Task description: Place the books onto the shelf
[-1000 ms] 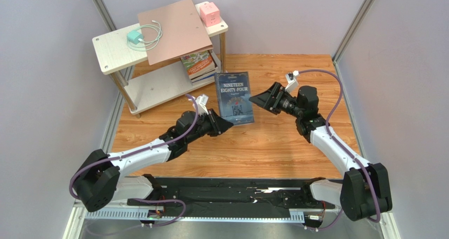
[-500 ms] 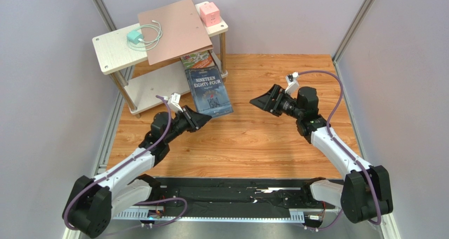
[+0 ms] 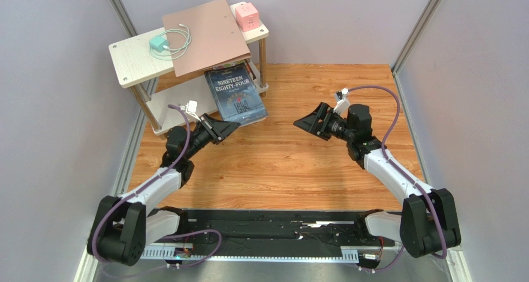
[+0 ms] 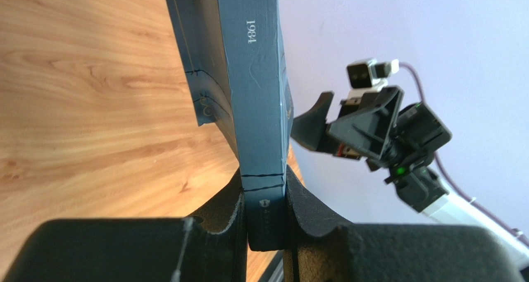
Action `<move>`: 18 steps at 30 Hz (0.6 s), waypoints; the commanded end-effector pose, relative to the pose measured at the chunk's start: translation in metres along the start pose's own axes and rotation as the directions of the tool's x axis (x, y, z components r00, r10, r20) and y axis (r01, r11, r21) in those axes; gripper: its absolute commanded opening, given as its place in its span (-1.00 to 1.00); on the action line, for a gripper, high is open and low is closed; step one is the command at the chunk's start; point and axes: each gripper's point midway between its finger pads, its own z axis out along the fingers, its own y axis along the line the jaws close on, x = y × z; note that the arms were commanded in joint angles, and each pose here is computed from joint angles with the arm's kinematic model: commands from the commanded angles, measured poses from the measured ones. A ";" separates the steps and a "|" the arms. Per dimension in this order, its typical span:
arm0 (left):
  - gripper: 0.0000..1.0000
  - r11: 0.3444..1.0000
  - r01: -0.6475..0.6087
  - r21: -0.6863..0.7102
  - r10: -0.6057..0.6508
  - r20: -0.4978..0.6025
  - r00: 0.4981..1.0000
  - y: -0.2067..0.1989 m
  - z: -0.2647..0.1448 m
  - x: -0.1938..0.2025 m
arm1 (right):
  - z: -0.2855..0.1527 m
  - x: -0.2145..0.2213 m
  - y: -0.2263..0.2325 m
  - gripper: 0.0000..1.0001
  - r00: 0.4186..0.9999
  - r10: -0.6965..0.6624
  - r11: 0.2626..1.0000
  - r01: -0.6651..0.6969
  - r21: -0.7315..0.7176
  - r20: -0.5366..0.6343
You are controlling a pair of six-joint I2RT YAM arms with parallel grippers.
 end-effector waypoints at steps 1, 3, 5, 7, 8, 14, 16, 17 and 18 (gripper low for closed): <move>-1.00 0.939 -0.069 0.337 0.038 0.097 0.995 -0.073 -0.006 -0.037 | -0.001 -0.003 0.006 0.76 0.999 -0.051 0.998 0.052 -0.027 0.019; -1.00 0.924 -0.056 0.379 0.010 0.122 0.992 -0.070 -0.005 -0.047 | 0.000 -0.001 0.004 0.76 0.999 -0.048 0.999 0.048 -0.024 0.014; -1.00 0.910 0.004 0.414 -0.056 0.113 0.992 -0.069 -0.004 -0.055 | 0.000 0.001 0.001 0.76 0.999 -0.048 0.999 0.048 -0.020 0.011; -1.00 0.915 0.049 0.400 -0.088 0.079 0.993 -0.057 0.006 -0.056 | 0.001 0.003 -0.001 0.76 0.999 -0.048 0.999 0.048 -0.017 0.005; -1.00 0.913 0.038 0.405 -0.077 0.081 0.994 -0.058 0.010 -0.059 | 0.001 0.004 -0.003 0.76 0.999 -0.046 0.999 0.046 -0.015 0.002; -1.00 0.903 0.009 0.429 -0.045 0.074 0.996 -0.063 0.024 -0.070 | 0.004 0.008 -0.010 0.76 0.999 -0.045 0.999 0.045 0.000 -0.011; -1.00 0.902 0.018 0.432 -0.051 0.063 0.997 -0.063 0.028 -0.072 | 0.005 0.008 -0.012 0.76 0.999 -0.043 0.999 0.043 0.001 -0.012; -1.00 0.898 0.016 0.439 -0.048 0.064 0.997 -0.066 0.030 -0.075 | 0.006 0.009 -0.012 0.75 0.999 -0.045 0.999 0.045 -0.002 -0.016; -1.00 0.899 0.027 0.436 -0.056 0.054 0.997 -0.063 0.032 -0.075 | 0.006 0.008 -0.013 0.76 0.999 -0.043 0.999 0.043 0.001 -0.016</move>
